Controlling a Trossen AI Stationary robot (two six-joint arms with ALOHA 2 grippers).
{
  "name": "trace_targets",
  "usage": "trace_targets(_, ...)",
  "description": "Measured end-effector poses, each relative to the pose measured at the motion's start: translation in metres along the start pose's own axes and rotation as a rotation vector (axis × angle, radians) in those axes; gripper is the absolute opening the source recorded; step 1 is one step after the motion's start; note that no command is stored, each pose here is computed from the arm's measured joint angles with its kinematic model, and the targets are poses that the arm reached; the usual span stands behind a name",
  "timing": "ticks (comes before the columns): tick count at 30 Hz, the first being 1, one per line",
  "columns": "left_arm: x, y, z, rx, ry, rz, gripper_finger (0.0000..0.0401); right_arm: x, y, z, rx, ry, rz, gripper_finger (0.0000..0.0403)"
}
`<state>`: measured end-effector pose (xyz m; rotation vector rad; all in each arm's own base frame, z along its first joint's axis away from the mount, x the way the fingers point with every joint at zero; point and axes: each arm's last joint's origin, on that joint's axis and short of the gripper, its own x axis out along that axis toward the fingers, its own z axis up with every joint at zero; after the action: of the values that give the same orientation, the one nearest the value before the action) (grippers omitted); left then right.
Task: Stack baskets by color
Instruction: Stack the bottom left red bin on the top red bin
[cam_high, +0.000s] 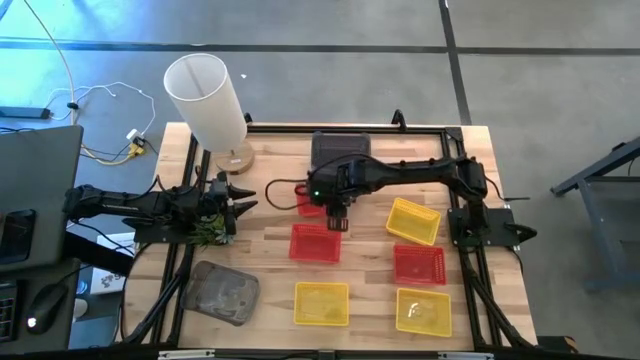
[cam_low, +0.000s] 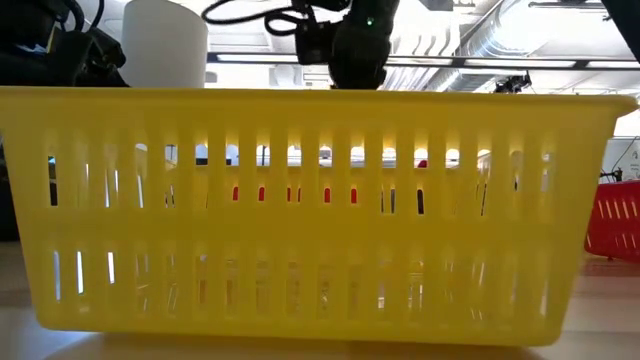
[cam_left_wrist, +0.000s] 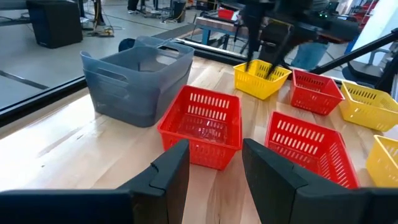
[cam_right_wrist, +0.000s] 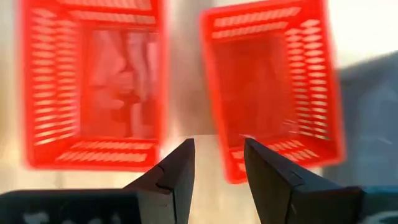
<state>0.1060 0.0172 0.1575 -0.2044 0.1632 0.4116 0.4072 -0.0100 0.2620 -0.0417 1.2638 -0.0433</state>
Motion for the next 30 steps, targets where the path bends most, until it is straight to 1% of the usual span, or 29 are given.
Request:
trace_targets(4, 0.0, 0.0, 0.0, 0.0, 0.0, 0.0, 0.0135, 0.0, 0.008, 0.0, -0.053, 0.0, 0.057, 0.0124)
trace_targets(9, 0.0, 0.0, 0.0, 0.0, 0.0, 0.0, 0.0135, 0.003, 0.008, 0.001, -0.057, 0.004, 0.03, 0.0124)
trace_targets(13, 0.0, 0.0, 0.0, 0.0, 0.0, 0.001, 0.0135, 0.02, 0.007, 0.001, -0.059, 0.046, 0.029, 0.0124)
trace_targets(20, 0.0, 0.0, 0.0, 0.0, 0.0, 0.001, 0.0135, 0.039, 0.009, 0.002, -0.066, 0.082, 0.031, 0.0124)
trace_targets(22, 0.0, 0.0, 0.0, 0.0, 0.0, 0.0, 0.0135, 0.043, 0.008, 0.003, -0.059, 0.084, 0.016, 0.0124)
trace_targets(30, 0.0, 0.0, 0.0, 0.0, 0.0, 0.001, 0.0135, 0.047, 0.007, 0.004, -0.052, 0.083, -0.046, 0.0124)
